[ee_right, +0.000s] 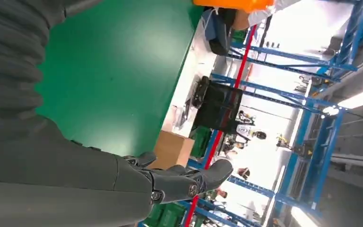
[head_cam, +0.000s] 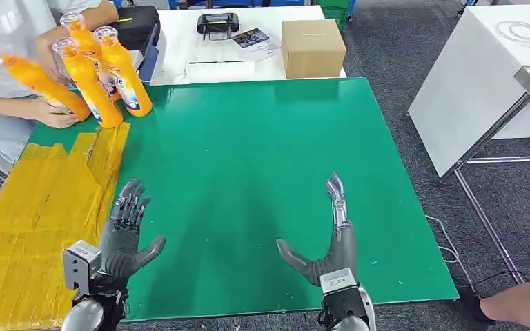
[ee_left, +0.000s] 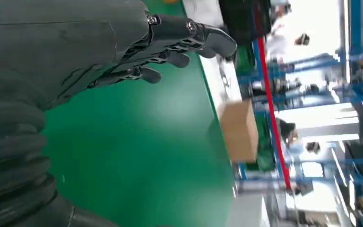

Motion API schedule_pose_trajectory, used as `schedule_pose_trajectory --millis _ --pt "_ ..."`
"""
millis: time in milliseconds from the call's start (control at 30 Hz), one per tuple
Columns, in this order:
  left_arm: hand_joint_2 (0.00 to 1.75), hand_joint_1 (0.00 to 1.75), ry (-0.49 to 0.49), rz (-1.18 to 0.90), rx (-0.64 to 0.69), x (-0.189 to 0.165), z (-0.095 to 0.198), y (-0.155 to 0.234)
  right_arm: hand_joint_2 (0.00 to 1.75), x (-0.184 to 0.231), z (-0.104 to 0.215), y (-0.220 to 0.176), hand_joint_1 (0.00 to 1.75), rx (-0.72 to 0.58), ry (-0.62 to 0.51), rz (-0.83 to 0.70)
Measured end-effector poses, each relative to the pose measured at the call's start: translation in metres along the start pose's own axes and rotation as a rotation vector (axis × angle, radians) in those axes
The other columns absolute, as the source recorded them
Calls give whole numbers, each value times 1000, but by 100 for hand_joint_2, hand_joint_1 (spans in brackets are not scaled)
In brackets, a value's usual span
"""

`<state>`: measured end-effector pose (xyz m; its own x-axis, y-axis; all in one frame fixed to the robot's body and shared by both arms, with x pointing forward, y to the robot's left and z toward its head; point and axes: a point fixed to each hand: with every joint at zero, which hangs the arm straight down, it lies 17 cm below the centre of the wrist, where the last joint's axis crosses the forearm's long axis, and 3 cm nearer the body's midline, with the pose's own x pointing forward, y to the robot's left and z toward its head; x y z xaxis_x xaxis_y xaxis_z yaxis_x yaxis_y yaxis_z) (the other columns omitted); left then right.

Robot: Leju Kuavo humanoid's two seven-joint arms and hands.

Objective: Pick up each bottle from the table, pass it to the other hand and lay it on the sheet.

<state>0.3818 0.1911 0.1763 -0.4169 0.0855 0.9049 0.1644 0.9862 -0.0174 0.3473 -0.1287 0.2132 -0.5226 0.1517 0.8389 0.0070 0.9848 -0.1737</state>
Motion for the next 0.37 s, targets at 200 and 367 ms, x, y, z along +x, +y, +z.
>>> schedule_pose_trajectory --millis 200,367 --pt "175 0 -2 71 -52 4 2 -19 175 -2 2 0 0 2 8 2" --pt "175 0 -13 122 -124 13 6 -52 175 -4 15 -3 0 -3 32 11"
